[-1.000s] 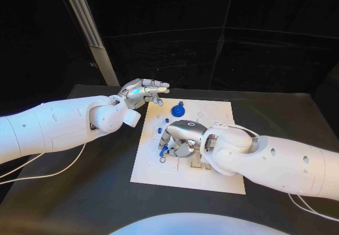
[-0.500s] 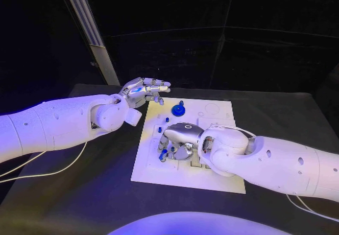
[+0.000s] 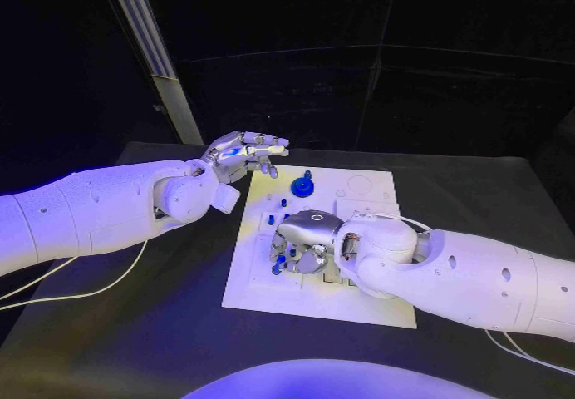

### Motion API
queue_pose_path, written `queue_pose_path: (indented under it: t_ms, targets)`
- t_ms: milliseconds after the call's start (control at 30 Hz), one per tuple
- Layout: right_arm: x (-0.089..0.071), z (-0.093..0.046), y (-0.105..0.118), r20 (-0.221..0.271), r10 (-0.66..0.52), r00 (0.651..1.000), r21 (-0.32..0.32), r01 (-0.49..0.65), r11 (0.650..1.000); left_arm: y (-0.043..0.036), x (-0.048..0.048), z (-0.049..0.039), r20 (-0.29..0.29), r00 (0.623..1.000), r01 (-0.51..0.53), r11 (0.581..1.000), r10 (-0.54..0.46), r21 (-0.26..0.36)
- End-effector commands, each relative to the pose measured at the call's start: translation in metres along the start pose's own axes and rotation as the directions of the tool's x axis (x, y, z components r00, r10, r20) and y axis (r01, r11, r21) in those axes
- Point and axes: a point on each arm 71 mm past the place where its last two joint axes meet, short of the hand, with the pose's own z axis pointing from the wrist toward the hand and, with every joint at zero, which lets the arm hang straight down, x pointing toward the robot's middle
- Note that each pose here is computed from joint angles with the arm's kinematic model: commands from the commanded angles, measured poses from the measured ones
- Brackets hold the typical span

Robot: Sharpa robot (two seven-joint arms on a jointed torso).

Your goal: Assemble the parts on the task board

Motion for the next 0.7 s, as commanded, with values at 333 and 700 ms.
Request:
queue_pose_path:
  t_ms: [333, 700]
  targets:
    - [0.006, 0.002, 0.004, -0.035, -0.1, 0.994, 0.007, 0.1, 0.995, -0.0014, 0.0008, 0.0002, -0.011, 1.0, 0.008, 1.0, -0.008, 0.004]
    - [0.011, 0.005, 0.015, -0.026, -0.135, 0.991, -0.027, 0.134, 0.991, -0.0013, 0.0002, 0.0002, -0.011, 1.0, 0.008, 1.0, -0.008, 0.002]
